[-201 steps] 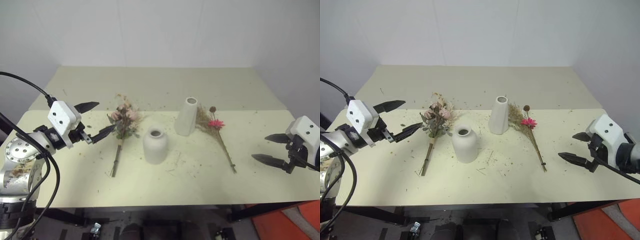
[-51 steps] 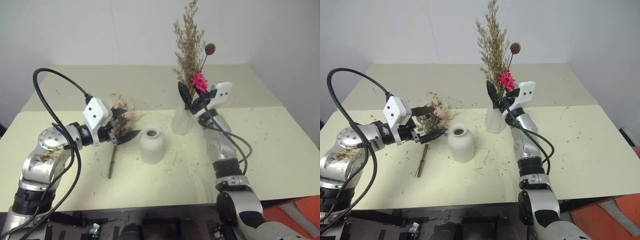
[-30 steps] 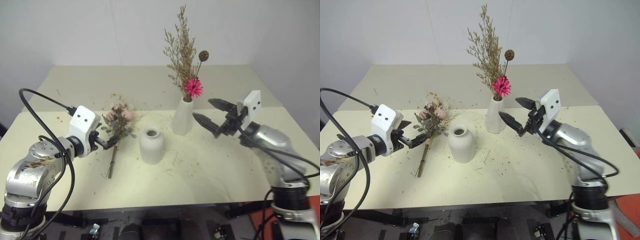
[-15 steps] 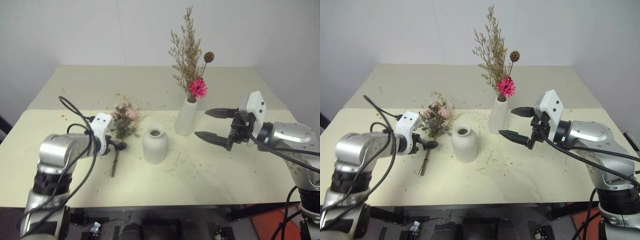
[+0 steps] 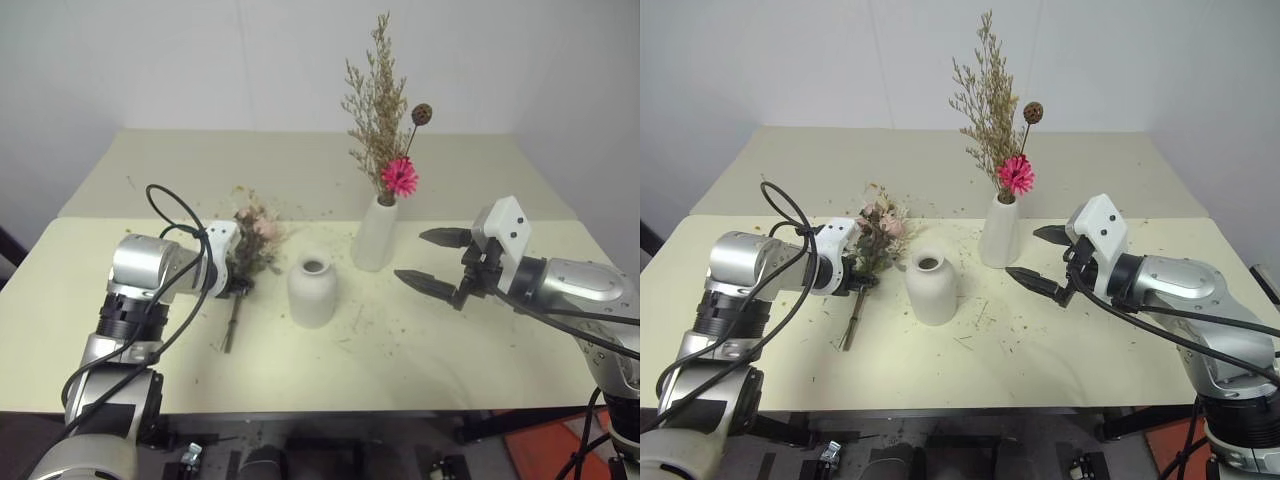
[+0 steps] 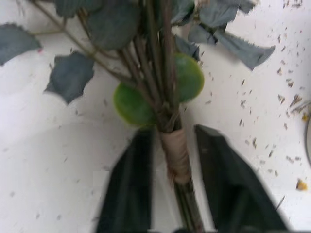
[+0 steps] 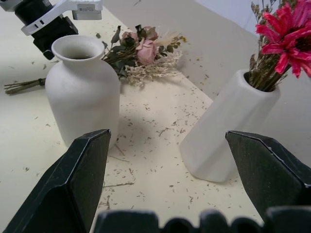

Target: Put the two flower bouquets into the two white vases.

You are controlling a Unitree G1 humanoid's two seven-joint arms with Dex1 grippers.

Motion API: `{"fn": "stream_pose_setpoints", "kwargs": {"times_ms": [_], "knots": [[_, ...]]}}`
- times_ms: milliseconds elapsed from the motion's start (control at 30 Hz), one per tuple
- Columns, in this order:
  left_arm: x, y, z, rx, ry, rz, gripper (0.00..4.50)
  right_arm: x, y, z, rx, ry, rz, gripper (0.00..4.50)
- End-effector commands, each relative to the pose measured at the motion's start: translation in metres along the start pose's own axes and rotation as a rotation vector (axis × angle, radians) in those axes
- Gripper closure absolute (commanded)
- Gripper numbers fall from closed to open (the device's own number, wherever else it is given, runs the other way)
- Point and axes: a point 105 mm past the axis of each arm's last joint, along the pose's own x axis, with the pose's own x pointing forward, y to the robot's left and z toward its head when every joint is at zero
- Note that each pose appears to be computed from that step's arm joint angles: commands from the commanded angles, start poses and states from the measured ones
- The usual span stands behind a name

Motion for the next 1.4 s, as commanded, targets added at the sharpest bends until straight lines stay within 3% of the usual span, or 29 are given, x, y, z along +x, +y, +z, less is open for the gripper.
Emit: {"fn": "stream_pose_setpoints", "kwargs": {"times_ms": [33,133,233,367,533,667,967,1400], "knots": [[-0.003,0.003,0.018,-0.008,-0.065,0.019,4.31,-0.004,-0.006,0.006,-0.032,-0.018,-0.044,0.0],[-0.003,0.015,0.028,-0.004,-0.128,0.121,4.39,-0.004,-0.008,0.002,-0.031,-0.004,-0.054,0.0],[-0.012,0.037,0.043,0.084,-0.215,0.351,4.39,-0.009,-0.008,0.005,-0.028,-0.013,-0.04,0.0],[-0.064,0.032,0.101,0.045,-0.73,0.354,4.39,-0.03,-0.004,0.017,-0.004,-0.051,0.012,0.0],[-0.123,0.004,0.134,-0.075,-1.039,-0.04,4.39,-0.055,0.006,0.022,-0.029,-0.036,0.104,0.0],[-0.189,-0.044,0.137,0.093,-1.377,-0.554,4.39,-0.07,0.014,0.021,-0.072,-0.051,0.148,0.0],[-0.179,-0.08,0.13,0.289,-1.349,-0.999,4.39,-0.065,0.022,0.012,-0.105,-0.082,0.058,0.0],[-0.152,-0.094,0.134,0.207,-1.237,-1.226,4.39,-0.077,0.026,-0.001,-0.102,-0.021,-0.038,0.0]]}}
